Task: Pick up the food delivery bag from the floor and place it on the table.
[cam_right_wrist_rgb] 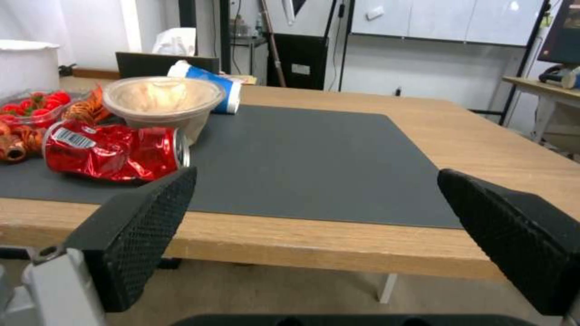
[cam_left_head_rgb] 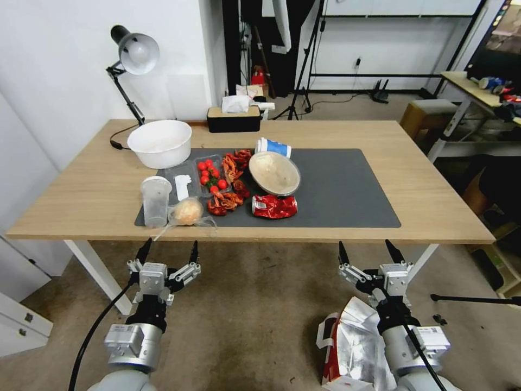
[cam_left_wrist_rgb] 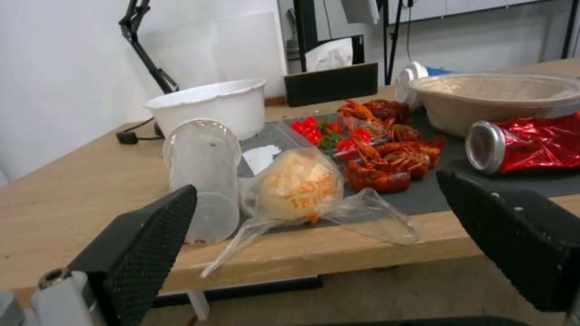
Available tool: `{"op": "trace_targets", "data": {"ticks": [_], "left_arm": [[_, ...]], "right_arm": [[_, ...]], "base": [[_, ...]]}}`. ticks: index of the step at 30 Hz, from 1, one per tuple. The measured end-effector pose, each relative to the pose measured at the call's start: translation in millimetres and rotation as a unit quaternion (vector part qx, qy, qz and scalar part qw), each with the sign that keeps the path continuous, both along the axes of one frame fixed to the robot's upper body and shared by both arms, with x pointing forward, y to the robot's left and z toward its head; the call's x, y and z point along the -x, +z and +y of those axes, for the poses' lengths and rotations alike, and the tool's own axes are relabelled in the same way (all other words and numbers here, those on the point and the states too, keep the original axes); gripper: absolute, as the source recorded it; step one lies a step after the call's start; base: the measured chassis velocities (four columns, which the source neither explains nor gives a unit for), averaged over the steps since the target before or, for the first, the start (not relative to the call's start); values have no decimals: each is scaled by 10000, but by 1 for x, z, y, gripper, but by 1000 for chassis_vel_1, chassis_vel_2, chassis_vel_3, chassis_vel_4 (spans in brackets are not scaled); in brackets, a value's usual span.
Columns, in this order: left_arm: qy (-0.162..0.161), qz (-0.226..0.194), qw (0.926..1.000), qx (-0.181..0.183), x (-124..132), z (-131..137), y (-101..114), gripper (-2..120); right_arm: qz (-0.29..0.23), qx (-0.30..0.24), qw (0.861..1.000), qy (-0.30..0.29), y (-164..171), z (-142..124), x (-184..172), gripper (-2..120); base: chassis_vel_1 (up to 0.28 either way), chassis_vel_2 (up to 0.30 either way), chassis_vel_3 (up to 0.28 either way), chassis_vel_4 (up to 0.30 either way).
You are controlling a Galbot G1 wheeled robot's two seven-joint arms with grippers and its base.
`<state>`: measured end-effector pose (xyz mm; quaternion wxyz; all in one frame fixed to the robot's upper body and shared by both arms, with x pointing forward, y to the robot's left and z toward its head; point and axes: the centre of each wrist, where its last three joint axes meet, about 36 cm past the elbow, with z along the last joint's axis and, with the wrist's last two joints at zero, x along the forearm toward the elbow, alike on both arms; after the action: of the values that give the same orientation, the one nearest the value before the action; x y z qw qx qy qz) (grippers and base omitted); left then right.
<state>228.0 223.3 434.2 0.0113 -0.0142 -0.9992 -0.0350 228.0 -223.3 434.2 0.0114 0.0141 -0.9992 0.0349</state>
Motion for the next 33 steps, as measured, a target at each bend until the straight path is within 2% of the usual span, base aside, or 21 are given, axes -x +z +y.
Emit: {"op": "trace_targets", "data": {"ticks": [11, 14, 15, 16, 17, 20, 33], "left_arm": [[0, 0, 10000, 0, 0, 0, 0, 99], [30, -61, 10000, 6, -1, 2, 1, 99], [118, -221, 9997, 41, -5, 5, 2, 99], [315, -568, 9979, 27, -14, 16, 8, 99], [365, -677, 9970, 47, -17, 18, 10, 100], [478, -687, 9964, 100, -17, 19, 11, 100], [327, -761, 9964, 157, -16, 21, 1, 100]], "right_arm": [[0, 0, 10000, 0, 0, 0, 0, 100], [-262, 14, 9996, -53, 12, -10, 5, 100], [-419, 61, 9991, -77, 21, -14, 9, 100], [-470, 67, 9988, -141, 26, -16, 12, 100], [-503, 33, 9986, -137, 30, -16, 13, 100], [-544, -12, 9984, -138, 32, -16, 13, 100], [-556, -258, 9981, 51, 18, -20, 8, 100]], "base": [[0, 0, 0, 0], [0, 0, 0, 0], [0, 0, 0, 0], [0, 0, 0, 0], [0, 0, 0, 0], [0, 0, 0, 0], [0, 0, 0, 0]]}}
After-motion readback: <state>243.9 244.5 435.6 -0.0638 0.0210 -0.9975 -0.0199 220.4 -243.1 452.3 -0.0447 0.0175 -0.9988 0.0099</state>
